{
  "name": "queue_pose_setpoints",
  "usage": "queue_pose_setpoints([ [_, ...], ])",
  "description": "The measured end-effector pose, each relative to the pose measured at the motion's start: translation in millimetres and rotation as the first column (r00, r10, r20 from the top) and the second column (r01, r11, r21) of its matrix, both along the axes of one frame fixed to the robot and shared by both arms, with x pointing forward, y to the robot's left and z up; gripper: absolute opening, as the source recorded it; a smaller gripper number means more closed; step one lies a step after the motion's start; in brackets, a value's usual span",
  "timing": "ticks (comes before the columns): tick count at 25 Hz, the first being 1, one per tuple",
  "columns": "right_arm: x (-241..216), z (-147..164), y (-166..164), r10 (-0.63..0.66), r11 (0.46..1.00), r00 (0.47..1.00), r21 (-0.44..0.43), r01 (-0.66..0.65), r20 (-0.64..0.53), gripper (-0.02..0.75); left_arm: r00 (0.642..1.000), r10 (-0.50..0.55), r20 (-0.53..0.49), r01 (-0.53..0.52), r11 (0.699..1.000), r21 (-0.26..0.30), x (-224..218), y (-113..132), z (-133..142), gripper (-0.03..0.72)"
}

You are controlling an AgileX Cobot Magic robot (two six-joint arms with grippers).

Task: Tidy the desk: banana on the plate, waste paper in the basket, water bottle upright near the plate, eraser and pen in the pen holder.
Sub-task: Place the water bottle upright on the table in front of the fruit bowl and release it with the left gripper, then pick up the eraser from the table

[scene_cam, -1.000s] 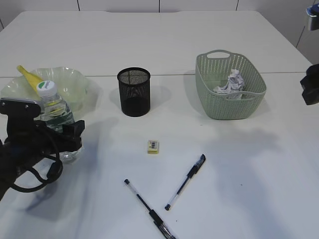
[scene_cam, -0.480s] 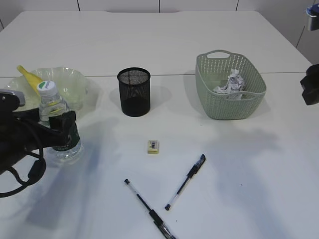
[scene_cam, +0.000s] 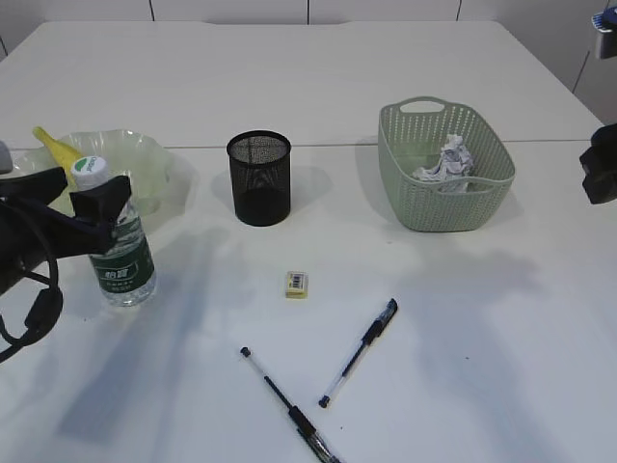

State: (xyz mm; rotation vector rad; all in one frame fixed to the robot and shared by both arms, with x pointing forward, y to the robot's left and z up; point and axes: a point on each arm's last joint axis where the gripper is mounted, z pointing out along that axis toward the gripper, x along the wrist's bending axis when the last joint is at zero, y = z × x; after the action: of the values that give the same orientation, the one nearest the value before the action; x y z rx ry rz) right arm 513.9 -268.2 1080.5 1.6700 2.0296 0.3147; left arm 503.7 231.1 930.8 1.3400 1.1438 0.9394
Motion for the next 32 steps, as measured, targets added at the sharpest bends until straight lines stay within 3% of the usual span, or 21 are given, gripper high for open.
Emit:
queue_pose_setpoints([
  [4, 0, 0, 0, 0.000, 1.000, 1.000, 0.002, 0.000, 0.000, 0.535, 0.999, 0.000, 0.051, 0.001, 1.000, -0.015, -5, 1, 18, 0.582],
  [10, -1, -1, 3, -0.008, 0.999, 1.000, 0.044, 0.009, -0.008, 0.535, 0.999, -0.003, 0.047, 0.004, 1.000, -0.021, -16, 4, 48, 0.582],
  [19, -3, -2, 14, -0.029, 0.981, 0.999, 0.192, 0.036, -0.039, 0.535, 0.992, -0.017, -0.125, 0.019, 1.000, 0.011, -55, 13, 82, 0.582],
  [23, -4, -3, 17, 0.035, 0.979, 0.998, 0.201, -0.024, -0.050, 0.535, 0.969, -0.015, -0.245, 0.017, 1.000, 0.005, -65, 15, 102, 0.582],
  [26, -6, -3, 21, 0.079, 0.975, 0.995, 0.213, -0.063, -0.066, 0.535, 0.929, -0.024, -0.369, 0.026, 1.000, 0.001, -72, 15, 122, 0.582],
  [29, -10, -4, 34, 0.136, 0.970, 0.988, 0.212, -0.117, -0.078, 0.533, 0.847, -0.037, -0.530, 0.056, 0.998, 0.020, -77, 13, 143, 0.582],
  [32, -15, -3, 54, 0.198, 0.957, 0.977, 0.230, -0.177, -0.073, 0.512, 0.795, -0.044, -0.605, 0.082, 0.996, 0.036, -82, 13, 169, 0.582],
])
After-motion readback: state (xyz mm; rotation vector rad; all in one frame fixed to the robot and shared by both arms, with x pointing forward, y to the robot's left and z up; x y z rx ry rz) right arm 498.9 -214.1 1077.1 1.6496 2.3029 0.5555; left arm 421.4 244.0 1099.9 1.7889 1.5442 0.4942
